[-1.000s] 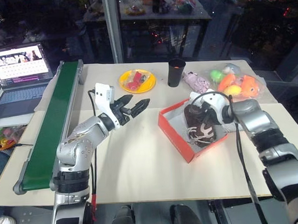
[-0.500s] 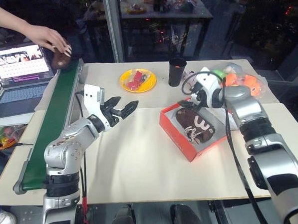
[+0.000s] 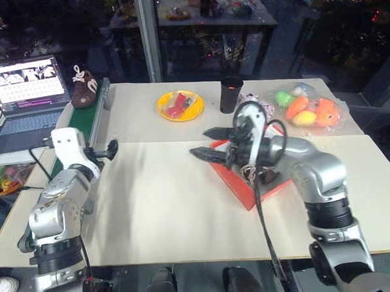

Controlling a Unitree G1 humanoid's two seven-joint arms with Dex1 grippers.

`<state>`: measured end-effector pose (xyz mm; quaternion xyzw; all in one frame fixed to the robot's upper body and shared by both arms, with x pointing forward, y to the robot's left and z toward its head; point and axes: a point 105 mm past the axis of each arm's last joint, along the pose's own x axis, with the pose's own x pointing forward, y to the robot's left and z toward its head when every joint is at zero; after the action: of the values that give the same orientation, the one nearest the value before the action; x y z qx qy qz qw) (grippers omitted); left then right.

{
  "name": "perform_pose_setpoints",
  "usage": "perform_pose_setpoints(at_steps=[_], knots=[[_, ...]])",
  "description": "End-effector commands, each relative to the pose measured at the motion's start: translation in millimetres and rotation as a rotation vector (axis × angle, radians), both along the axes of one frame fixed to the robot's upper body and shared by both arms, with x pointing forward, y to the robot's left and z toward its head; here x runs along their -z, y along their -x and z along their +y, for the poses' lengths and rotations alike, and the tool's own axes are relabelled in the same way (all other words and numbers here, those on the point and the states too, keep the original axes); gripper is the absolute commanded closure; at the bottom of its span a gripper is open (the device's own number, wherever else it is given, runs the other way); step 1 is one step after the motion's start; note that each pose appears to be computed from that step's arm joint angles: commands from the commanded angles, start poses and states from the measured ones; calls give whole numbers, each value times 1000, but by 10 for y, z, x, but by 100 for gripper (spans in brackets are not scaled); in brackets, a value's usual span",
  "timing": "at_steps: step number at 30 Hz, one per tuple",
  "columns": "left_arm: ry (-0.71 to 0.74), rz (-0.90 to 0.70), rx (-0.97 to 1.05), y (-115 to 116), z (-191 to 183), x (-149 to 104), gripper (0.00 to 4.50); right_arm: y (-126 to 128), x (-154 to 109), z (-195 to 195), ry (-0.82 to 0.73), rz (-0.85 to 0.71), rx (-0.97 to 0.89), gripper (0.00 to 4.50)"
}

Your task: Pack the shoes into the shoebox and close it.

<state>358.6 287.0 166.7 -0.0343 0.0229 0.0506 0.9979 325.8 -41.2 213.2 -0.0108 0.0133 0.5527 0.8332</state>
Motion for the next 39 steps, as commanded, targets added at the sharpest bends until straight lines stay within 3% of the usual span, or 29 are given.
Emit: perform_pose_setpoints(at_steps=[1,11,19,31,34,38,39], knots=[[-29,-44,-131,98,378,-95,0,57,-118,68,-9,-62,-41,4],[-99,-34,-156,141,861,23,0,-55,278,101,173,-97,30,4],[-152,-36,-124,-20,989,31,0,-41,313,56,170,-83,64,4],[-186,-93,-60,-239,983,-171,0,-10,280,5,190,-102,68,4],[-165,-63,-80,-238,1022,-88,0,-11,280,-19,198,-104,75,4],[-67,116,-66,-218,1033,294,0,-29,273,-65,219,-113,91,4],[-40,146,-29,-219,978,365,52,-30,264,-73,221,-116,94,0]])
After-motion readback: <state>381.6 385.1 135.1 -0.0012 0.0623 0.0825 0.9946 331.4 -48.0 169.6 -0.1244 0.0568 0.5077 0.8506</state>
